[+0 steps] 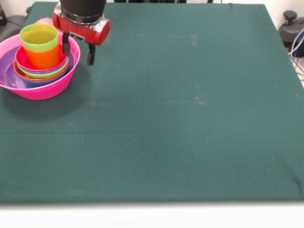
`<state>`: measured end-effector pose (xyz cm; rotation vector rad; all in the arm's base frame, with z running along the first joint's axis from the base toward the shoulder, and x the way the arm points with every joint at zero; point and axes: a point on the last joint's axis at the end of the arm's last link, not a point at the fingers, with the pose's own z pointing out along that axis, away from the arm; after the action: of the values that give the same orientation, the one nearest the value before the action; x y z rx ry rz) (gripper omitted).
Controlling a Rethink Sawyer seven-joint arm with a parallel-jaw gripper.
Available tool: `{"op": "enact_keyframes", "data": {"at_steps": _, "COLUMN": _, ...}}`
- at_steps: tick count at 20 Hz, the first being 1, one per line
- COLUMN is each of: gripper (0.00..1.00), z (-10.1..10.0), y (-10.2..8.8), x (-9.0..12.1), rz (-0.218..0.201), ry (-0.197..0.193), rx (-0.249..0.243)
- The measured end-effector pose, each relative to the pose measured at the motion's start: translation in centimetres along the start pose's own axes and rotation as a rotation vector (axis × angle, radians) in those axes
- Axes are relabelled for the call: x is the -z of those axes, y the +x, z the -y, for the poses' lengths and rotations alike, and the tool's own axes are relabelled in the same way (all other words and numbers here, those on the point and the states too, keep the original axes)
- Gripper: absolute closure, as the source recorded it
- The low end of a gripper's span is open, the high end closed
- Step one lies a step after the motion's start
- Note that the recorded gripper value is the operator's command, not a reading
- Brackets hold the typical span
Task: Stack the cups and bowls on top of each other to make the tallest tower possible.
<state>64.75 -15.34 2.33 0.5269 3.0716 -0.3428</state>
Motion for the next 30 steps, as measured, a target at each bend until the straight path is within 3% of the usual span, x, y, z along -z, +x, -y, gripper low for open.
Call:
{"op": "enact_keyframes", "data": {"at_steps": 5, "gripper": 0.0, "z": 0.1, "y": -0.2, "x": -1.7, "rz": 0.002, "ry": 0.018, "rx": 0.025}}
{"op": "enact_keyframes", "data": {"at_steps": 30, "gripper": 0.0, "z": 0.1, "y": -1.6, "x": -1.9, "rz": 0.033, "ry": 0.03, "rx": 0.041}}
